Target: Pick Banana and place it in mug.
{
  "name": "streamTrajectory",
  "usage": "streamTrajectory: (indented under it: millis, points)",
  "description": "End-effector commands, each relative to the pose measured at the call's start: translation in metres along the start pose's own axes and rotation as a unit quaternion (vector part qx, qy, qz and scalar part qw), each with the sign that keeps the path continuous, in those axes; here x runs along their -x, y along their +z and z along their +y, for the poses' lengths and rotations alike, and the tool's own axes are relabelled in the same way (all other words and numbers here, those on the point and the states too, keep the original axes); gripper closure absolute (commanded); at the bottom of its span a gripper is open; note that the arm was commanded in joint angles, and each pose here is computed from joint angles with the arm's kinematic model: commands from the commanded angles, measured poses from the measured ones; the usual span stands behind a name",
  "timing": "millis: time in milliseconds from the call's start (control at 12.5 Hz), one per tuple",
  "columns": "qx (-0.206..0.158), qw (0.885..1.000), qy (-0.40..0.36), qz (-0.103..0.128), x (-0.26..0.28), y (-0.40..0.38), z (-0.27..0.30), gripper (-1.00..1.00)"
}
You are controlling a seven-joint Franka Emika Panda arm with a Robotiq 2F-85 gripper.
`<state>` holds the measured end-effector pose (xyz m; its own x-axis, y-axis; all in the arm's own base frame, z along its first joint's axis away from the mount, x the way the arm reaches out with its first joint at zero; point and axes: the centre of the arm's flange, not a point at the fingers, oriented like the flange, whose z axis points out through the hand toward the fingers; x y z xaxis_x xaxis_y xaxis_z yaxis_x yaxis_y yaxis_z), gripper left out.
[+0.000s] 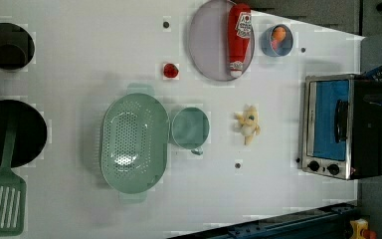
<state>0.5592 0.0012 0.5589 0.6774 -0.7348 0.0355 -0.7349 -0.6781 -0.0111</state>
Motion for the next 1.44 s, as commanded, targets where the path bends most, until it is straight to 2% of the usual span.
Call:
streamTrajectory:
  millis: [80,240,560,720,960,1200,1440]
  points:
    - [0.002,0.999,0.034,-0.031,0.026,-0.019,0.089,-0.57]
    - [0.005,0.999,0.033,-0.034,0.027,-0.015,0.089,-1.0]
    - [0.021,0.999,0.015,-0.048,0.026,0.023,0.079,-1.0]
    - [0.022,0.998,-0.034,-0.049,0.021,0.06,0.072,-1.0]
    - [0.022,0.991,-0.119,-0.051,0.015,0.125,0.063,-1.0]
    - [0.01,0.977,-0.208,-0.035,0.01,0.184,0.057,-1.0]
    - [0.01,0.947,-0.319,-0.036,0.014,0.243,0.058,-1.0]
